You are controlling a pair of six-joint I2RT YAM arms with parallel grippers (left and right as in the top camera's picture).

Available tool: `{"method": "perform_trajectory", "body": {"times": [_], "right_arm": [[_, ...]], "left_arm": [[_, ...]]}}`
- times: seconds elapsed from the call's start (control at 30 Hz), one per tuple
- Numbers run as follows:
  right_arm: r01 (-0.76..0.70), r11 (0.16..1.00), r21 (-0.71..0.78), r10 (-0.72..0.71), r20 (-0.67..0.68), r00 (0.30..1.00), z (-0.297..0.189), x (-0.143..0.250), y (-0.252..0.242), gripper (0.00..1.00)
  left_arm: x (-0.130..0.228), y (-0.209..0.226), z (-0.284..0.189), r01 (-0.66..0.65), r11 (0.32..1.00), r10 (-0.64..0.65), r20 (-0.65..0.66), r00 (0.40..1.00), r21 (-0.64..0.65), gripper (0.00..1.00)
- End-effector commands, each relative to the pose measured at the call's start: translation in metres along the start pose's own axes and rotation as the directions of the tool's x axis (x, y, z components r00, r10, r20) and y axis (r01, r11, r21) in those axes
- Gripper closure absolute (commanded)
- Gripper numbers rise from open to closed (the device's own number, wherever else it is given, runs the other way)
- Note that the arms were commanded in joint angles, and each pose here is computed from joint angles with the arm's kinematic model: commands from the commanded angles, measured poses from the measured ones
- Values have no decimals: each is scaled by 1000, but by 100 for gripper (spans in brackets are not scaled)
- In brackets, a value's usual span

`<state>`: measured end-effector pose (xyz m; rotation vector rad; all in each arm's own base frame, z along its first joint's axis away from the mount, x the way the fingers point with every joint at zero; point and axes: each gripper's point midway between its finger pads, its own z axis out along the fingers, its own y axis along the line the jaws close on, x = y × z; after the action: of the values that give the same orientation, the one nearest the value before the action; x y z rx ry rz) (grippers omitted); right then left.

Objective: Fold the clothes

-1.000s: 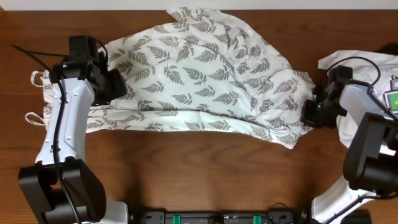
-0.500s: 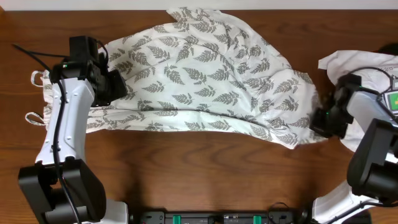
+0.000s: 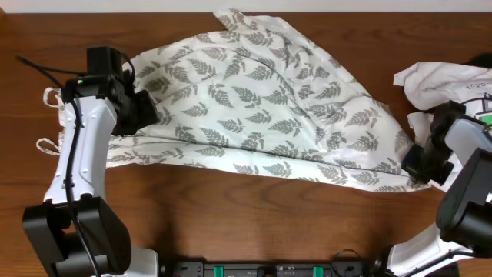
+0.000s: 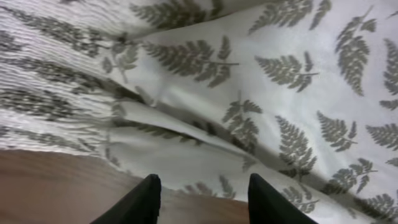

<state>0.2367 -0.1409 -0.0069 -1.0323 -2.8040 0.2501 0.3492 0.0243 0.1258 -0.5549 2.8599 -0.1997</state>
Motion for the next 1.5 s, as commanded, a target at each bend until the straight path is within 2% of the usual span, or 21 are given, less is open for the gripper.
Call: {"method": "perform_trajectory", "body": {"times": [0.0,0.27,0.33,0.53,0.7,1.0,1.13,1.47], "right_arm": [[-21,997,70,27,-85,996,26,18,-13,99],[-21,998,56,26,-89,996,26,19,-10,99],[-21,998,56,26,-89,996,26,19,-10,99],[-21,998,56,25,-89,996,26,19,-10,99],[-19,999,50,23,-86,996,26,18,-9,99],[-13,999,35,16,-88,996,26,18,-7,99],[-6,1000,23,8,-92,996,26,19,-5,99],[0,1000,13,1,-95,995,27,19,-3,99]], "left_arm": [[14,6,6,-9,1000,7,-58,998,-28,50],[40,17,3,-2,997,-11,-163,987,-79,46],[39,29,2,8,989,-30,-150,988,-148,46],[40,68,4,148,924,-185,-74,980,-352,42],[39,91,21,267,897,-292,-20,956,-353,41],[32,132,49,381,865,-376,80,923,-327,41],[34,133,66,360,892,-352,78,933,-275,41],[50,148,97,371,888,-356,103,929,-271,41]]}}
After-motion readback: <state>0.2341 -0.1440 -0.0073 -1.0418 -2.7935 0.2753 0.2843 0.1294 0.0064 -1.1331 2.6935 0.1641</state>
